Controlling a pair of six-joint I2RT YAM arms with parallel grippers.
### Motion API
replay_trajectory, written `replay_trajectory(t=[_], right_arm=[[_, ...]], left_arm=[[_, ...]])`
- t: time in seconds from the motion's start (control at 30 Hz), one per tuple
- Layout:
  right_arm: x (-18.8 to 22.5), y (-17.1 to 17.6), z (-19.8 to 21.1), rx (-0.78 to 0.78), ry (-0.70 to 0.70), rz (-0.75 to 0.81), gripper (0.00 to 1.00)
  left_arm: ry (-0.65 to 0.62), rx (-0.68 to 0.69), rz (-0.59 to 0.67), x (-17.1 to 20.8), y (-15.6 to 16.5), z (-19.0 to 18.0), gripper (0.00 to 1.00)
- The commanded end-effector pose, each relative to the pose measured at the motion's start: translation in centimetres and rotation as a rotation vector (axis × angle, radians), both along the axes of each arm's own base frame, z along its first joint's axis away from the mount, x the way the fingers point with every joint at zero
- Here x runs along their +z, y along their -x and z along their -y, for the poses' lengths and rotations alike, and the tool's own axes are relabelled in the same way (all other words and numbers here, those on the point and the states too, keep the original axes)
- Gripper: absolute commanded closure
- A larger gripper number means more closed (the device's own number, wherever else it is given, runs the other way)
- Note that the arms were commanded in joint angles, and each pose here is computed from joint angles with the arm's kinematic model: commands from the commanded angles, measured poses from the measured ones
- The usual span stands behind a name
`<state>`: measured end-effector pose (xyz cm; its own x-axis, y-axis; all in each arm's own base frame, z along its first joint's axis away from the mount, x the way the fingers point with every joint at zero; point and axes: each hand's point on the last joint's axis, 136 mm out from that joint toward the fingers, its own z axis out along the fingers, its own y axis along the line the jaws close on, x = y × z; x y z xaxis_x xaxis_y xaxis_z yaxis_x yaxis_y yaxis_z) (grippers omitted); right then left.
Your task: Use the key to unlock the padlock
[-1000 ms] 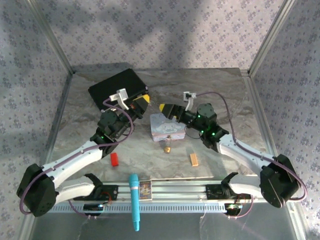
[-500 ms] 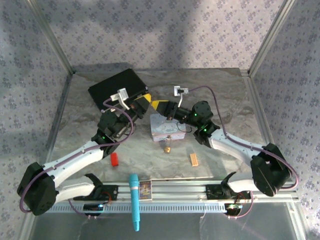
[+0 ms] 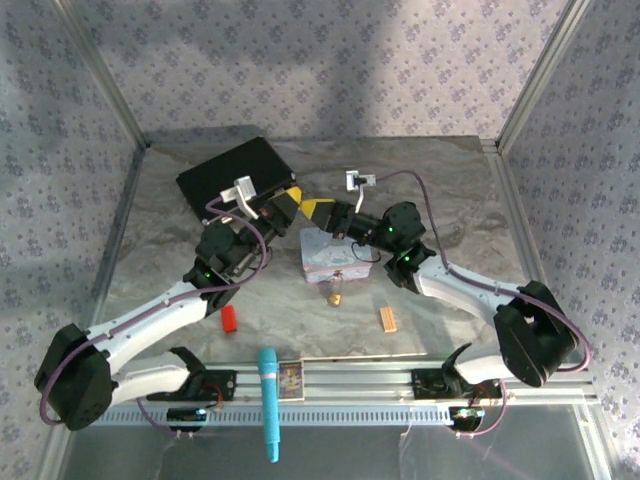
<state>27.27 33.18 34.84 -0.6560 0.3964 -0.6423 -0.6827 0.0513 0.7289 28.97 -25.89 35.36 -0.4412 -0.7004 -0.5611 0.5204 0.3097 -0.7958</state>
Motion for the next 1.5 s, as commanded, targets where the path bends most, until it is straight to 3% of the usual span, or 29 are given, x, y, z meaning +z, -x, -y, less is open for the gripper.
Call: replay_trajectory(t=[0.0,0.6,0.8,0.93,1.43,1.47], right_arm=[[0.6,-0.6,1.2,-0.051,-0.007,0.014,0.72],[0.8,-0.6,-0.2,0.005,-0.008,0.026,0.7],[0.7,-0.8,-0.5,0.013,-0.027,0.023,0.78],[0.3,-0.8,-0.5,0.011,-0.026,0.011,1.0],[-2.2,-0.6,1.4,-0.033,0.034,-0.054,1.0],[-2.4,-0.6,1.5,-0.031,0.046,-0.057,1.0]], left_arm=[[0.05,-0.038,0.051,2.0,1.1,0.3,1.0],[0.072,-0.051,0.026,1.5,0.6,0.8,1.0],[0.068,-0.049,0.026,1.5,0.7,0.7,1.0],[0.067,-0.038,0.021,1.3,0.6,0.5,1.0],[0.052,0.035,-0.067,-0.7,-0.4,-1.0,1.0],[0.052,0.036,-0.071,-0.8,-0.4,-1.1,0.95]])
